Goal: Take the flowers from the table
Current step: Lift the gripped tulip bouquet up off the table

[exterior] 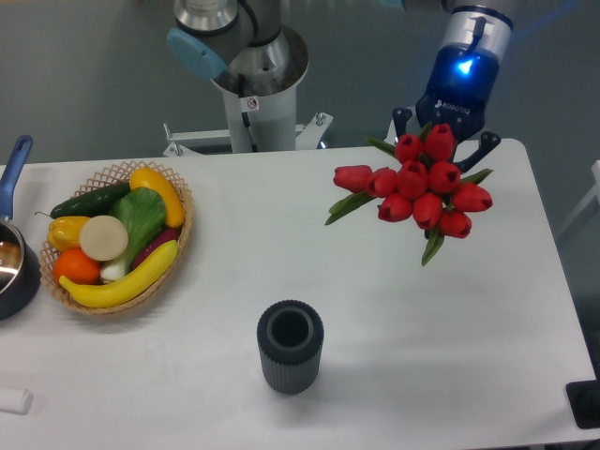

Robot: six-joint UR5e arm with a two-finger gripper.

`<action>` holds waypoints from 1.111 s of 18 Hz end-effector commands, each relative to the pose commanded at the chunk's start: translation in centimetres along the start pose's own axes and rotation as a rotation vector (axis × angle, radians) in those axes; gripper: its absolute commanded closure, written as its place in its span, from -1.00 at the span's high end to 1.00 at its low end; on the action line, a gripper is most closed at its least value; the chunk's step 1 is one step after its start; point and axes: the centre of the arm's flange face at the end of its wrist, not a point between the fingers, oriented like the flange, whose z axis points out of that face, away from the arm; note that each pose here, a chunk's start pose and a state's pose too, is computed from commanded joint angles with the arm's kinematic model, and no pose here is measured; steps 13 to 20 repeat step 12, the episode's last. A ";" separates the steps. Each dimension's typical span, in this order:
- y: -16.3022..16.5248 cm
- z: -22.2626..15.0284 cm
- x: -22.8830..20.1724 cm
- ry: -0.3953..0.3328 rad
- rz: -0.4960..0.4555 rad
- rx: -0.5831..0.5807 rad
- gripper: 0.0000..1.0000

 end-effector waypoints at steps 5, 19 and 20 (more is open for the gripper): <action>0.1 -0.5 -0.1 -0.009 -0.008 0.006 -0.39; -0.2 -0.7 -0.3 -0.010 -0.005 0.016 -0.39; -0.2 -0.7 -0.3 -0.010 -0.005 0.016 -0.39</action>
